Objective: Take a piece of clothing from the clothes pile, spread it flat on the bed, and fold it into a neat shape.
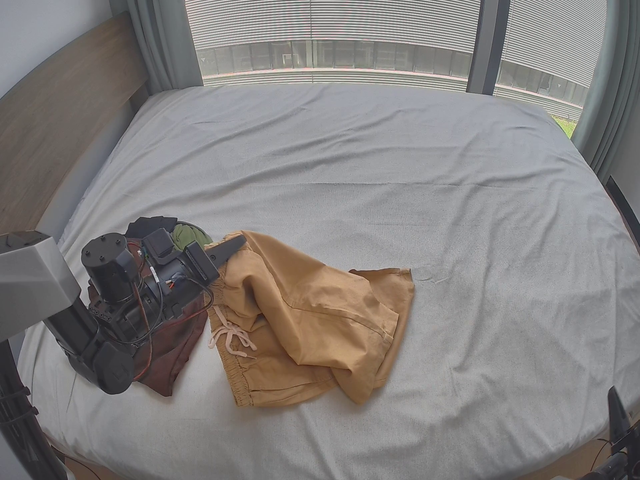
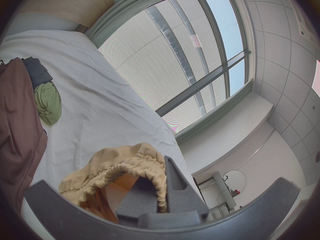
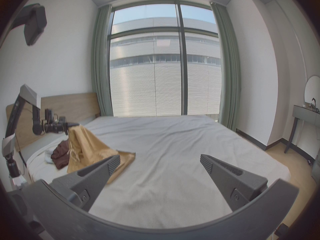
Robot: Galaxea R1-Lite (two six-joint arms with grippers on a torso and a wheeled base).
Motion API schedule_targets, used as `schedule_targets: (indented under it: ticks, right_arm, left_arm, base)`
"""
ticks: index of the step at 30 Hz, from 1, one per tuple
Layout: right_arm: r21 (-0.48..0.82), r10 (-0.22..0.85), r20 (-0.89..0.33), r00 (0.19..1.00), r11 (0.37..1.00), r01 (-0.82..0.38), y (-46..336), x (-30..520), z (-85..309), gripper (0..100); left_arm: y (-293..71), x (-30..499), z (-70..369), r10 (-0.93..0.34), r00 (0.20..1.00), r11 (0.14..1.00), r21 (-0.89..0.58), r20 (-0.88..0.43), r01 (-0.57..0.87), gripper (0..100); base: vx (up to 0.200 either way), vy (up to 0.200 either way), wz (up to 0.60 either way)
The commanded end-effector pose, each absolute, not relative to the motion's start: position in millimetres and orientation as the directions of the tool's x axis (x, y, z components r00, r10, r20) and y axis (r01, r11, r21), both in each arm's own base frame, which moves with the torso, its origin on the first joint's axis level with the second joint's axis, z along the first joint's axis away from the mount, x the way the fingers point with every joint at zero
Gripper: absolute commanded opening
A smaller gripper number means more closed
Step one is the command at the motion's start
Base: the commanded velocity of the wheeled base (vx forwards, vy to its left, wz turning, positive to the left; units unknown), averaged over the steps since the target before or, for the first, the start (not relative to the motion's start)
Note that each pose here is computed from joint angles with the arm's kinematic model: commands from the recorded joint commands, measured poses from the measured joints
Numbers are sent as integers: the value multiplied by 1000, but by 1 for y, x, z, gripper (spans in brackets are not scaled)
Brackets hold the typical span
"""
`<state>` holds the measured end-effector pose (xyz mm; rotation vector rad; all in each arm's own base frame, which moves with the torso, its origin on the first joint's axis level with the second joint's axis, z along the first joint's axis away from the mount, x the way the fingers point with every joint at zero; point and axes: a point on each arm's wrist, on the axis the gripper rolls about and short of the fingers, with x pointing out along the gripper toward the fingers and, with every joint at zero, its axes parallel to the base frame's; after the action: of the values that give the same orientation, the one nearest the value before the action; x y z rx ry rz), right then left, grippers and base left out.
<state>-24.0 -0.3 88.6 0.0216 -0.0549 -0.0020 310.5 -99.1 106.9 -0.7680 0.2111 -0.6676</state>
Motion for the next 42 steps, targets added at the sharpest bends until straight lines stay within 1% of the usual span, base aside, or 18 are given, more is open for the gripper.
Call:
schedule_targets:
  ticks: [1,3,4,5,6,8,11,12,15,20,23,24,26,29,31,38,39,42]
  right_arm:
    - [36,1,308,951,999,-13,1,-37,214,100]
    - [34,49,258,965,998,-60,1,-30,231,100]
    - [36,82,217,973,995,-92,1,-25,230,100]
    - [36,82,217,973,995,-92,1,-25,230,100]
    - [65,184,99,978,979,-191,3,-1,229,100]
    - [135,281,20,959,950,-281,6,21,229,100]
    - [234,398,29,917,889,-393,14,39,238,100]
    - [272,455,42,890,851,-448,21,52,245,100]
    - [304,513,66,856,806,-507,34,80,255,100]
    - [318,570,6,822,778,-542,49,117,246,100]
    - [331,587,-18,809,767,-549,52,125,241,100]
    - [363,613,-39,789,745,-560,56,133,238,100]
    - [413,628,-67,776,725,-551,58,141,234,100]
    - [443,634,-112,765,721,-533,62,150,224,100]
    - [460,632,-164,758,728,-508,68,165,207,100]
    - [493,626,-197,754,728,-476,83,209,163,100]
    - [507,630,-195,752,721,-472,86,217,156,100]
    - [543,650,-171,740,689,-480,93,232,150,100]
  left_arm:
    - [-100,312,111,-625,777,523,-698,76,490,0]
    - [-105,310,109,-634,771,522,-697,70,492,0]
    - [-107,309,109,-637,768,520,-698,68,493,0]
    - [-107,309,109,-637,768,520,-698,68,493,0]
    - [-108,309,109,-636,769,519,-699,70,493,0]
    - [-108,309,110,-631,772,522,-697,71,491,0]
    - [-108,309,110,-631,772,522,-697,71,491,0]
    - [-107,309,111,-630,773,522,-696,74,492,0]
    - [-106,310,112,-625,777,523,-696,80,493,0]
    - [-107,310,110,-628,775,524,-696,74,491,0]
    - [-107,310,111,-629,774,523,-696,76,492,0]
    - [-108,310,110,-630,773,522,-697,73,491,0]
    - [-108,309,110,-630,773,523,-698,71,490,0]
    - [-107,309,110,-629,774,523,-697,73,490,0]
    - [-106,310,109,-625,777,526,-698,69,485,0]
    - [-106,310,108,-627,777,526,-699,67,485,0]
    - [-106,310,108,-627,777,526,-699,67,485,0]
    - [-106,311,108,-625,777,526,-698,69,485,0]
  base:
    - [0,0,0]
    - [0,0,0]
    - [0,0,0]
    - [0,0,0]
    - [0,0,0]
    - [0,0,0]
    - [0,0,0]
    - [0,0,0]
    - [0,0,0]
    - [0,0,0]
    - [0,0,0]
    - [0,0,0]
    - [0,0,0]
    - [0,0,0]
    - [0,0,0]
    - [0,0,0]
    - [0,0,0]
    - [0,0,0]
